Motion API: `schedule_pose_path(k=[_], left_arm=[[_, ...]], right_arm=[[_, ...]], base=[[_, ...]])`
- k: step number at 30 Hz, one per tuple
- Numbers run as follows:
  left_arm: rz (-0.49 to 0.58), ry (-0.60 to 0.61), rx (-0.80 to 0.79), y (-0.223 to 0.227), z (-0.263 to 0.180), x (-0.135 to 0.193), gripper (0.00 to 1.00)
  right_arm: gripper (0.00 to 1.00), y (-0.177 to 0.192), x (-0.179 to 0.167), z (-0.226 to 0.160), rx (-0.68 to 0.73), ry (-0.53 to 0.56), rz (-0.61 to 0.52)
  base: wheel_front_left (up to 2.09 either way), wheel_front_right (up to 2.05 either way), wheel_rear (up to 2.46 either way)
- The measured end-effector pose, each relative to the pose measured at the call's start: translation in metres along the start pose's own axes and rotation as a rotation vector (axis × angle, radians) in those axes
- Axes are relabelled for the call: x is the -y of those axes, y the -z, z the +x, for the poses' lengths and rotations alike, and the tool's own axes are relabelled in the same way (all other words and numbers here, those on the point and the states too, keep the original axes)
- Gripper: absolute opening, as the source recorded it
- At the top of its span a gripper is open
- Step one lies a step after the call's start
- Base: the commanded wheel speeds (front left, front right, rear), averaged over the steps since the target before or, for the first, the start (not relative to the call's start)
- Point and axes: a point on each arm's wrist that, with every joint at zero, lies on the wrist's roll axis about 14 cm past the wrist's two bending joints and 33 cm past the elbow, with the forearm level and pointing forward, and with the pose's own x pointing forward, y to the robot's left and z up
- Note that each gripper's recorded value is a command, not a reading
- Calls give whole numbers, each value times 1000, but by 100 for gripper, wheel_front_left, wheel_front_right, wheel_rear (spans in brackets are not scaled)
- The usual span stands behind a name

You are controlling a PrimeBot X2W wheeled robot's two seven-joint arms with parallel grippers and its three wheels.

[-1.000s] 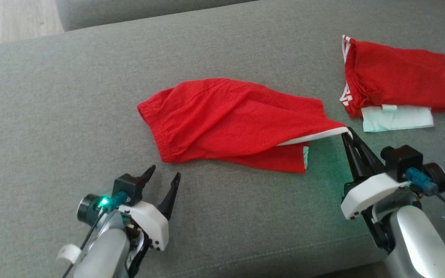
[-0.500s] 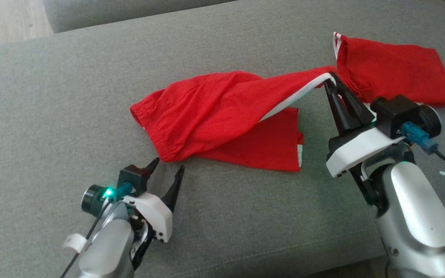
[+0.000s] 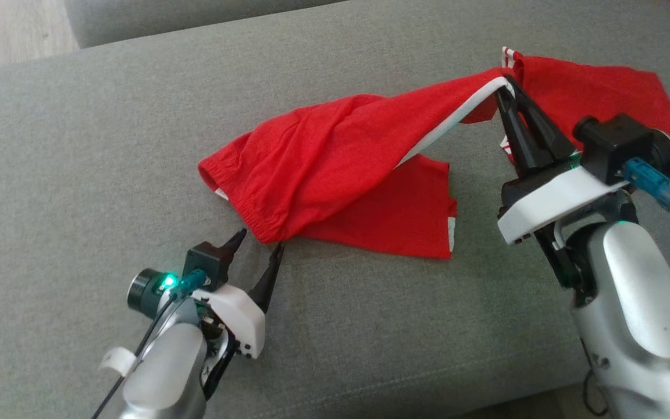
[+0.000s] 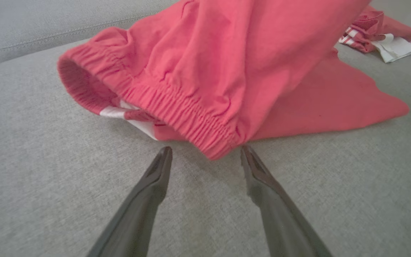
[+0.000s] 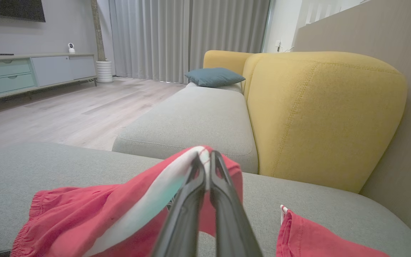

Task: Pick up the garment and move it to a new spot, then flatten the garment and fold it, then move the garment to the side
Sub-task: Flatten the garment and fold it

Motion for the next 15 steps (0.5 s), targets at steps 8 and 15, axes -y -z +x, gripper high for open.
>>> schedule_pose_path(k=[8,15], left_arm=[[17,40,2,-5,16,8,100],[31,84,-18,0,26,18,100]], right_arm=[[0,2,0,1,-6,-2,5],[0,6,4,2,-18,7,2]], base=[[0,0,0],[0,0,0]])
